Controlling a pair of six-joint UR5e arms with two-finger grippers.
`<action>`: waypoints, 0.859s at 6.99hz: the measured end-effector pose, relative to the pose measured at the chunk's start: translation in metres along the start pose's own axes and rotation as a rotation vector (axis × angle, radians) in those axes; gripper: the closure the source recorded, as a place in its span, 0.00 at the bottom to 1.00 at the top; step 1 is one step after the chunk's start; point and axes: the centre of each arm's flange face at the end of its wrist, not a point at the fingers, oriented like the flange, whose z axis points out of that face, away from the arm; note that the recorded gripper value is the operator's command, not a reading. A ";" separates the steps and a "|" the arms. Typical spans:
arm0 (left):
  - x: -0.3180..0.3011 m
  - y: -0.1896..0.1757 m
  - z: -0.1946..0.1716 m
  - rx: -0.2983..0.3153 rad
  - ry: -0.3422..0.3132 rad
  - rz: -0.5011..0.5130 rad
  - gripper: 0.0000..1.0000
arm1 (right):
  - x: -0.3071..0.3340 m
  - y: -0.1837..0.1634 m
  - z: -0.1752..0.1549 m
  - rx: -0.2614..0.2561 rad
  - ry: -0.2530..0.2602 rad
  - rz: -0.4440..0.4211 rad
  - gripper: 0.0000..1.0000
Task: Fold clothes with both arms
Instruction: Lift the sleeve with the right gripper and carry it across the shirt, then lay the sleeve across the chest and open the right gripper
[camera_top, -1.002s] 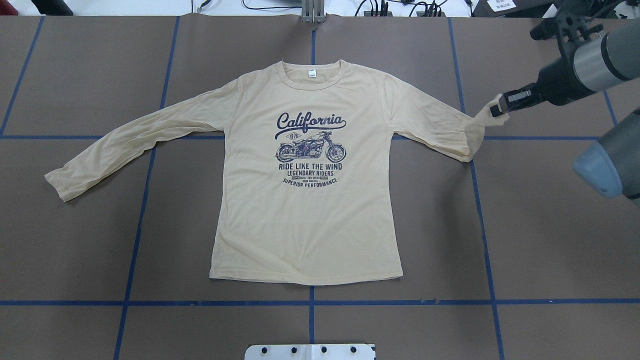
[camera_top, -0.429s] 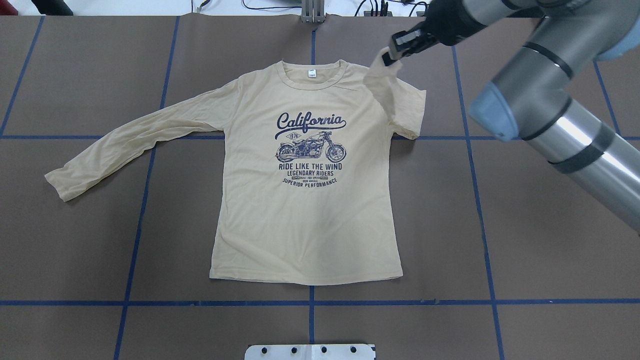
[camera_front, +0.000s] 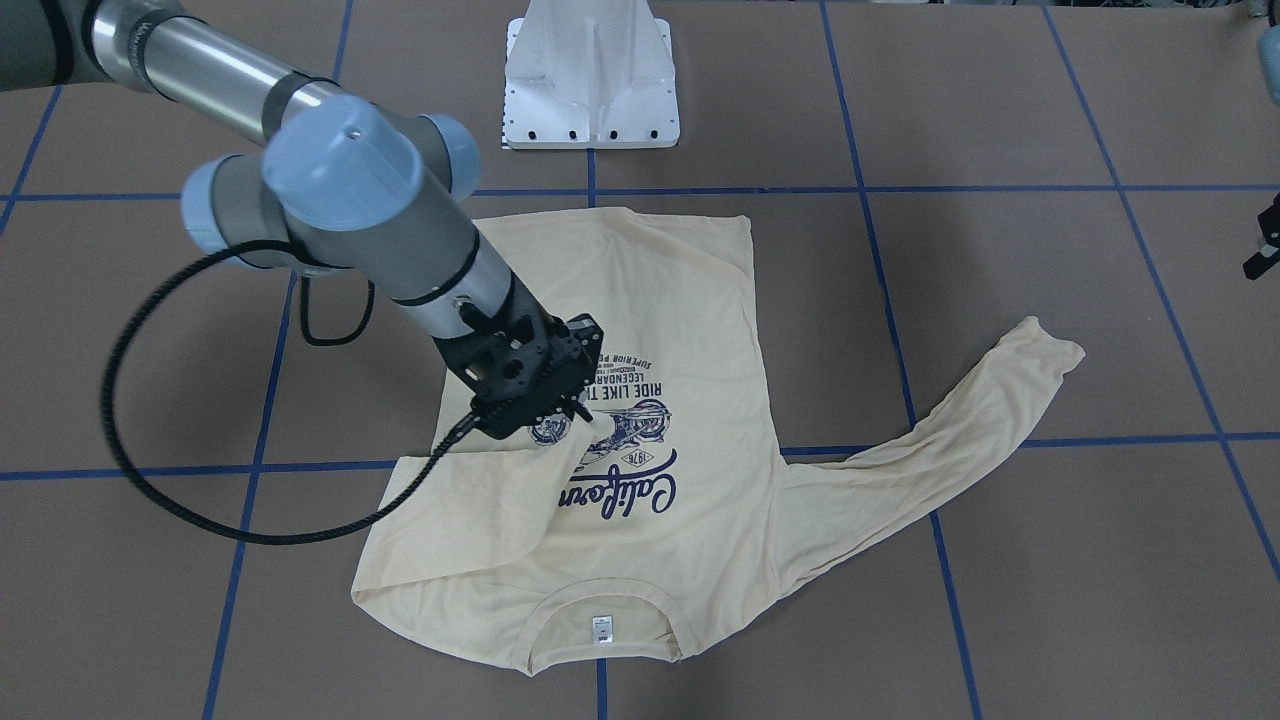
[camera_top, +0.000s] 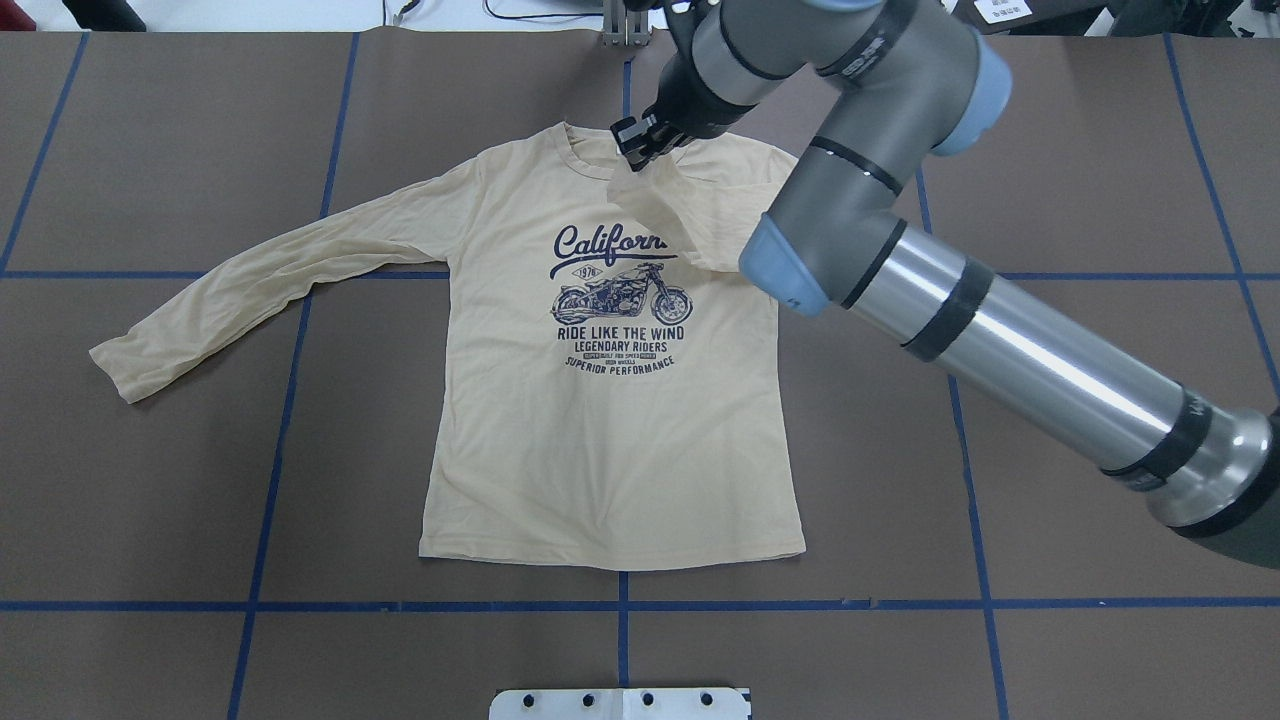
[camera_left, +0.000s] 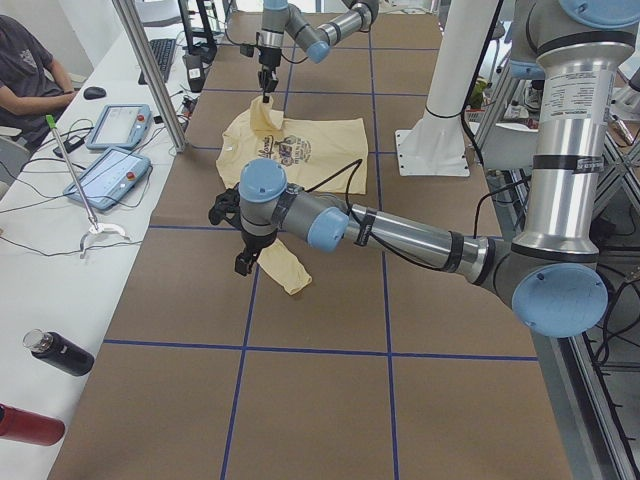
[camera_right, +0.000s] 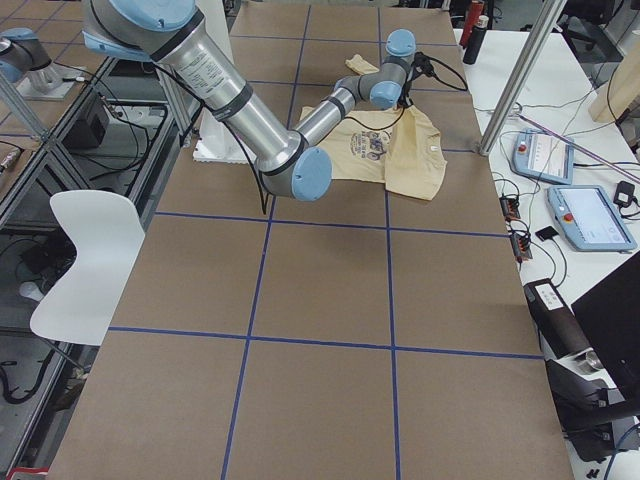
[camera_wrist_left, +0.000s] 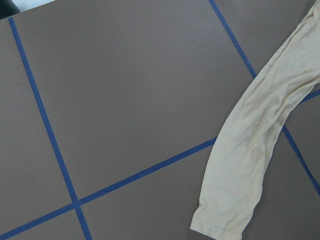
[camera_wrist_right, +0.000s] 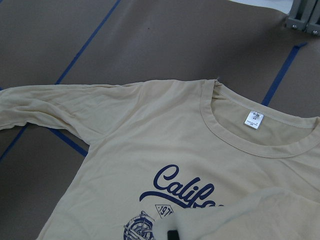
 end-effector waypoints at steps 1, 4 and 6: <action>-0.002 0.001 0.001 -0.003 0.000 -0.003 0.01 | -0.013 -0.003 0.031 -0.016 0.037 0.001 1.00; -0.003 0.001 0.002 -0.005 0.000 -0.006 0.01 | -0.043 -0.016 0.071 -0.013 0.110 -0.007 1.00; -0.005 0.002 0.005 -0.009 0.002 -0.010 0.01 | -0.073 -0.011 0.083 0.063 0.137 -0.049 0.01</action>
